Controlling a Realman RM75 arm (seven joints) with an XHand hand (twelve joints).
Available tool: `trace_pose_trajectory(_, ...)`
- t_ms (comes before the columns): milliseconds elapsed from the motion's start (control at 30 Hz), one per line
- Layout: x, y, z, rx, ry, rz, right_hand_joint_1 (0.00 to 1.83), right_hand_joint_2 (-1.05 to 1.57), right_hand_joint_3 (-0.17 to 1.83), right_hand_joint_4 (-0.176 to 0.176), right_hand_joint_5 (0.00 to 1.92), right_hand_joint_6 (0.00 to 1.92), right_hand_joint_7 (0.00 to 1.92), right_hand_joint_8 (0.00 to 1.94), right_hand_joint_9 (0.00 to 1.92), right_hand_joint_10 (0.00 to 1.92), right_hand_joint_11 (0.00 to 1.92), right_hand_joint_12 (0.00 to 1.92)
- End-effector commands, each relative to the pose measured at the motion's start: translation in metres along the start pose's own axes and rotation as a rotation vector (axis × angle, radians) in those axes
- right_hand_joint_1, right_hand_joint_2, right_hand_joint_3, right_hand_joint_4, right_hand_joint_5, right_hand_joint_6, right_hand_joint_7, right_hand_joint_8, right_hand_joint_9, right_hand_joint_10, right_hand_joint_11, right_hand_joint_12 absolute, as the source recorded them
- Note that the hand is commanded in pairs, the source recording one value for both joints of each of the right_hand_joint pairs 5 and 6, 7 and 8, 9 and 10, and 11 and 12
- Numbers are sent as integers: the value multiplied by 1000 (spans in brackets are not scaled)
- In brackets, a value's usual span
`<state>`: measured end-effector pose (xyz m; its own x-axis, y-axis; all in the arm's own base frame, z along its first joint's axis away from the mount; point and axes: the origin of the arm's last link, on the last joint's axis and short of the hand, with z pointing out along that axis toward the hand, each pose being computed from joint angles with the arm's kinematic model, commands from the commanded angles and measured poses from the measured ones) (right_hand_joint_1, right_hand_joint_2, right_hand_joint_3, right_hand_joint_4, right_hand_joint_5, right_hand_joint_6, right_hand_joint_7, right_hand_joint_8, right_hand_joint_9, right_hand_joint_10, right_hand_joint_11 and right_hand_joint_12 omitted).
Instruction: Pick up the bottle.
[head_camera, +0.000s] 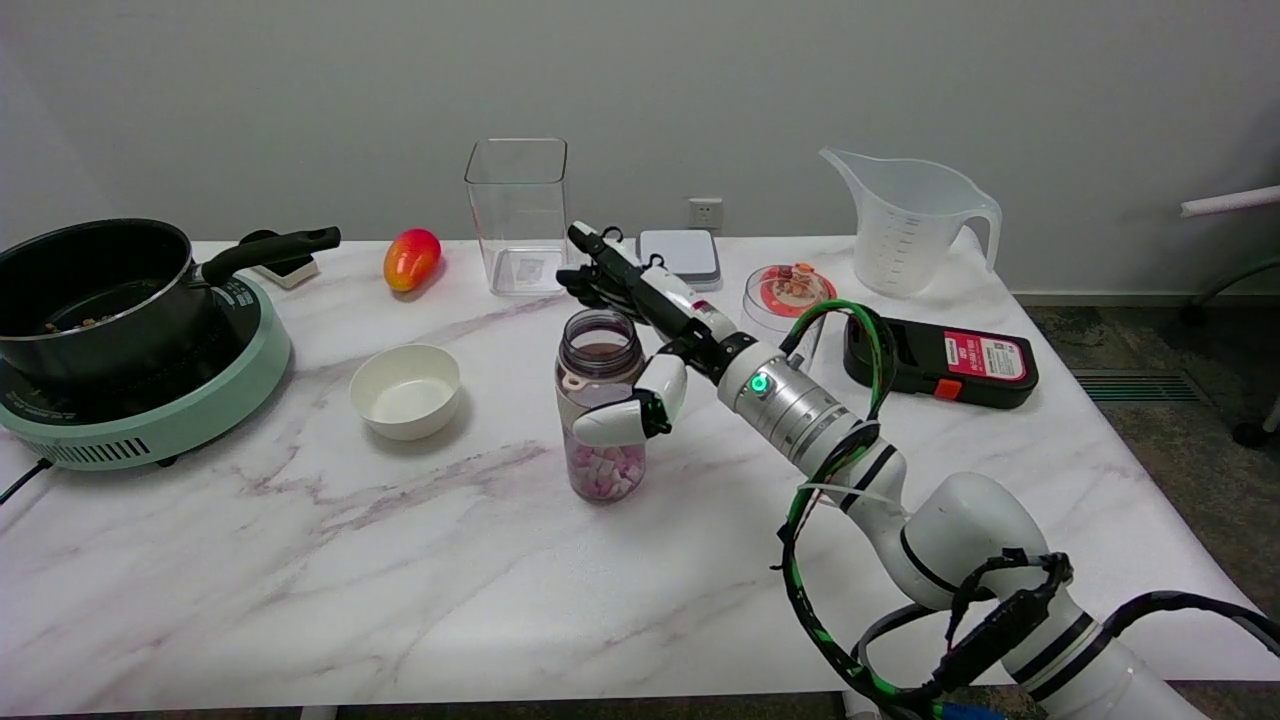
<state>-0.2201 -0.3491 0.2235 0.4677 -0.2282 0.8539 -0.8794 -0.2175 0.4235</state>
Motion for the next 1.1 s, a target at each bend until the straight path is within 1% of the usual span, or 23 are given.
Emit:
trace_pose_trajectory(33,-11,23,0,-22,-38,103,1123,-480,1077,0,0,0,293,293,268,268,266,266)
trace_pose_trajectory(133,-12,27,0,-26,-42,134,1123,-483,1036,0,0,0,292,292,264,264,257,257)
trace_pose_trajectory(467,-18,37,3,-19,-56,167,1123,-477,1011,0,0,0,292,292,259,259,249,249)
trace_pose_trajectory(600,-23,42,4,-13,-57,189,1127,-443,970,0,0,0,292,292,260,260,247,247)
trace_pose_trajectory(833,-32,50,4,27,-45,207,1138,-427,971,0,0,0,300,300,268,268,253,253)
trace_pose_trajectory(1100,-34,56,2,20,-42,214,1148,-409,951,0,0,0,314,314,286,286,273,273)
